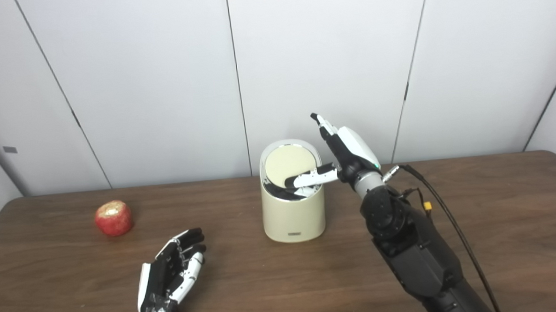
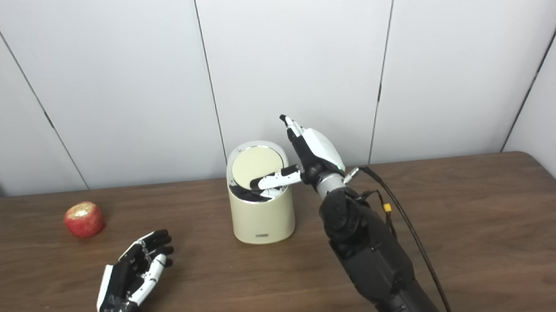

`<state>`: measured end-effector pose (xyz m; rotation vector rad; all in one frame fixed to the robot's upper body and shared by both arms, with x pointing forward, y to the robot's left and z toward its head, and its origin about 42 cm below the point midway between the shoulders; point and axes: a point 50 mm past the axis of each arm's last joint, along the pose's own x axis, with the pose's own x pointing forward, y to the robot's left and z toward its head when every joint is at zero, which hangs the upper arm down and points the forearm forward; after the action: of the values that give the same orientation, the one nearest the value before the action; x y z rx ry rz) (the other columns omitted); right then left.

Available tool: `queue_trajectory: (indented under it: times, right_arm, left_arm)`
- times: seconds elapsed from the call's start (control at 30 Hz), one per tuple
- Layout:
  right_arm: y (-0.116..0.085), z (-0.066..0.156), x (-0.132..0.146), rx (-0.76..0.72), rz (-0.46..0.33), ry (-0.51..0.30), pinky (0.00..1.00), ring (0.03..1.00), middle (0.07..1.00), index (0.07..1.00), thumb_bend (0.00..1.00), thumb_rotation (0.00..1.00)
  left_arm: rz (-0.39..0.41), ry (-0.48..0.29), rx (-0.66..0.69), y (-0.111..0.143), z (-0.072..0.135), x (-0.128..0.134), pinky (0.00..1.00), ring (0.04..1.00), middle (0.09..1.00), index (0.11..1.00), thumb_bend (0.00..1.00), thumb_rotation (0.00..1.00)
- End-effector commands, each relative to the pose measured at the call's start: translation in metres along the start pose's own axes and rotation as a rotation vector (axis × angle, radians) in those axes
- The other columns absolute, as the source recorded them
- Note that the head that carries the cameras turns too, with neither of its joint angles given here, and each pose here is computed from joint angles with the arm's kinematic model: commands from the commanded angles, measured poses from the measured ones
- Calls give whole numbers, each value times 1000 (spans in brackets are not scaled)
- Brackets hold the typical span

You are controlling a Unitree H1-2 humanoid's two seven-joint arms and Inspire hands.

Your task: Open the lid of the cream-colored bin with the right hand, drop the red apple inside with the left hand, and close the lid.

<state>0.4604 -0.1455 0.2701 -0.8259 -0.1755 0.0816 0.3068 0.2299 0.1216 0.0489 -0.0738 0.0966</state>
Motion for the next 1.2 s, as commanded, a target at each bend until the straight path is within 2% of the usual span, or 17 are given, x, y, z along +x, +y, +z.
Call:
queue_trajectory:
  times: [0.0, 0.1, 0.27, 0.37, 0.7, 0.93, 1.17]
  right_arm:
    - [-12, 2, 8, -44, -40, -4, 984, 1000, 1000, 1000, 666, 217]
    - [-12, 0, 8, -55, -39, 7, 972, 1000, 1000, 1000, 612, 242]
    - [-12, -1, 9, -55, -38, 13, 964, 1000, 1000, 1000, 603, 263]
    - [-12, -1, 9, -58, -39, 11, 964, 1000, 1000, 1000, 618, 209]
    - [-2, -4, 4, -87, 28, 67, 954, 1000, 1000, 989, 690, 18]
    - [1, -6, -1, -119, 35, 76, 965, 1000, 1000, 990, 664, 0]
    - [4, -8, -4, -133, 48, 89, 938, 1000, 1000, 996, 714, 0]
  left_arm:
    - [-9, -50, 11, -2, 13, 4, 662, 722, 753, 745, 280, 274]
    - [-8, -50, 13, -1, 13, 3, 662, 719, 752, 742, 282, 286]
    - [-12, -54, 12, -1, 13, 4, 660, 718, 752, 743, 273, 285]
    - [-11, -53, 1, -2, 14, 4, 654, 713, 749, 737, 270, 246]
    - [-12, -58, -11, -1, 17, 1, 648, 702, 740, 728, 271, 238]
    - [-13, -55, -11, 1, 19, -1, 655, 708, 745, 730, 274, 266]
    - [-12, -52, -20, 3, 19, -2, 668, 716, 747, 733, 281, 269]
